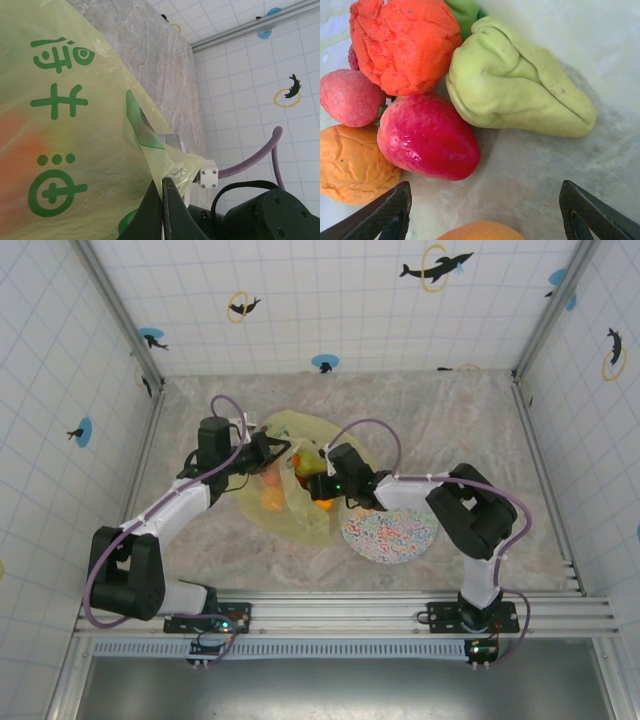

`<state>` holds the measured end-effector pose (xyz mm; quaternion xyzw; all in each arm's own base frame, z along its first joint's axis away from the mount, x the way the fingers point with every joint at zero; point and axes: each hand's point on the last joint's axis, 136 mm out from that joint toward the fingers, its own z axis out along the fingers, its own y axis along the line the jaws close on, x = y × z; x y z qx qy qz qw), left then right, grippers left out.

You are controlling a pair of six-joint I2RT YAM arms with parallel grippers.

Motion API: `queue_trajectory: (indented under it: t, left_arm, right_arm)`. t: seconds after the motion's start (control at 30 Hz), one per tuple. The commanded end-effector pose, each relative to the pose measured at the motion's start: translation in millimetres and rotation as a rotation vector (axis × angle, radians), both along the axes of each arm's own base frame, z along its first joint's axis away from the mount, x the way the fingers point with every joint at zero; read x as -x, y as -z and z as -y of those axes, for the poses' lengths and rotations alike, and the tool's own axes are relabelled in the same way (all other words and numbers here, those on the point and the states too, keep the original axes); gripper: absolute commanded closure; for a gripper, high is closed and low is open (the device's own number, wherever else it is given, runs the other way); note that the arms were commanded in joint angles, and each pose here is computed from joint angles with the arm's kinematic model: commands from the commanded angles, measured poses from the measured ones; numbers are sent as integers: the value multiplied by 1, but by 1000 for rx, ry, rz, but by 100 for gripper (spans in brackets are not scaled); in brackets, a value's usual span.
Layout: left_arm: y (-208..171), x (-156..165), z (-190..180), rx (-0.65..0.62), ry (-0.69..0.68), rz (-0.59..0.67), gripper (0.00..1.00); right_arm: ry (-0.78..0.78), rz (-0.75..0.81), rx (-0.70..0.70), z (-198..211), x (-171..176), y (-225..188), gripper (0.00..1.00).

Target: Place the fruits into the plastic bag

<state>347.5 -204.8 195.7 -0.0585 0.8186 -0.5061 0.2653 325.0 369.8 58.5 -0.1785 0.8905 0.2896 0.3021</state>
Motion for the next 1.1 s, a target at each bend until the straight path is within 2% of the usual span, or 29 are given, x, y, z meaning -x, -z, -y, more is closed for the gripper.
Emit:
queue_trajectory:
  t: [0.0,0.57,0.7,0.87,1.07]
  left_arm:
    - [2,4,-2,-7,14,2,100]
    - [11,0,-7,-31,-2,-13,100]
    - [12,0,-6,-31,-2,-14,100]
    - [12,0,-7,-32,-5,-15,100]
    - [13,-2,-6,-29,-4,-24,100]
  right_arm:
    - [10,53,-24,6,-4,-31,22]
    - [-130,187,-59,23,23,-103,24]
    - [-74,238,96,57,19,-103,24]
    - [-32,277,360,103,21,-89,25]
    - [-100,262,510,112,32,-71,25]
